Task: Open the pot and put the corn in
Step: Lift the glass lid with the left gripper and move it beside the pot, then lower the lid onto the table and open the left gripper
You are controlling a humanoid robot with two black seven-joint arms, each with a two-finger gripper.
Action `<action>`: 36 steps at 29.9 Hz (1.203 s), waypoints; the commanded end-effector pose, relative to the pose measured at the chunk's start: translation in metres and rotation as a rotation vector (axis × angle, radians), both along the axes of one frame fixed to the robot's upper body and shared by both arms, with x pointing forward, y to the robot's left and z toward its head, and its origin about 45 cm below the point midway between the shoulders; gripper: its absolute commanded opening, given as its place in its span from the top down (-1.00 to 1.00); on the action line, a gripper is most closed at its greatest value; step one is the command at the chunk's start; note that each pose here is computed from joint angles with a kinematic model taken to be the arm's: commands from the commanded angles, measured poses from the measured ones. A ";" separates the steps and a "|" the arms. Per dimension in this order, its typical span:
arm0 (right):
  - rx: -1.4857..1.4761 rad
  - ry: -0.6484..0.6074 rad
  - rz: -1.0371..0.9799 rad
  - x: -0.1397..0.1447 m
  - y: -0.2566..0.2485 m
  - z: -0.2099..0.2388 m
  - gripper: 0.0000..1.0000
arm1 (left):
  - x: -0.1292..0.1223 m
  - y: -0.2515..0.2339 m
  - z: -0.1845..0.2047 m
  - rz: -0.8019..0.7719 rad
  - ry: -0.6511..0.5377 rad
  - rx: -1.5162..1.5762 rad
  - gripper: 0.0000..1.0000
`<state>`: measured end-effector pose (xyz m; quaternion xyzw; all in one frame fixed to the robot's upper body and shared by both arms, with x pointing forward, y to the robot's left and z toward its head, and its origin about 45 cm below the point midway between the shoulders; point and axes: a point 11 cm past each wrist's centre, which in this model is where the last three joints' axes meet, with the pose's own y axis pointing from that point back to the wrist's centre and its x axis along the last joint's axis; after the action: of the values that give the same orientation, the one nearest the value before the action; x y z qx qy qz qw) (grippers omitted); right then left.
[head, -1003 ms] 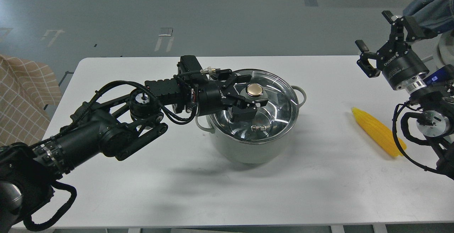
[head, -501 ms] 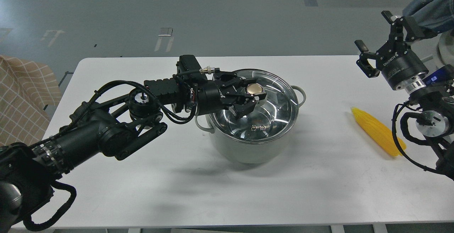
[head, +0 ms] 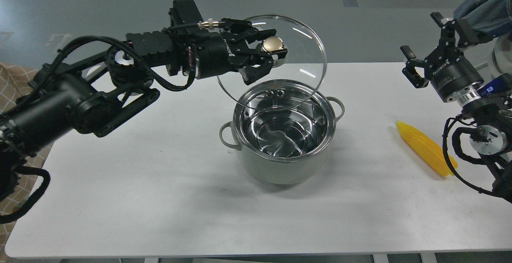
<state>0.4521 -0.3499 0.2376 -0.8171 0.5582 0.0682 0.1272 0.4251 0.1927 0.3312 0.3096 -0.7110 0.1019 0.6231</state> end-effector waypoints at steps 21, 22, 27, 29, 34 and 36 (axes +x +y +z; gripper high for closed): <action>0.002 0.016 0.007 -0.004 0.003 -0.009 -1.00 | -0.092 0.224 -0.168 0.485 0.163 -0.046 1.00; 0.002 0.016 0.009 -0.004 0.004 -0.009 -1.00 | -0.093 0.227 -0.172 0.502 0.156 -0.054 1.00; -0.001 0.017 0.006 -0.004 0.003 -0.009 -1.00 | -0.104 0.231 -0.198 0.550 0.150 -0.084 1.00; -0.002 0.017 0.005 -0.004 0.002 -0.009 -1.00 | -0.107 0.234 -0.206 0.568 0.164 -0.079 1.00; -0.001 0.019 0.006 -0.005 0.002 -0.010 -1.00 | -0.107 0.231 -0.212 0.576 0.173 -0.086 1.00; -0.001 0.020 0.006 -0.005 0.002 -0.010 -1.00 | -0.107 0.231 -0.213 0.579 0.175 -0.087 0.98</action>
<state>0.4477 -0.3480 0.2282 -0.8180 0.5572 0.0755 0.1214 0.3182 0.4240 0.1202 0.4793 -0.5343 0.2772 0.6388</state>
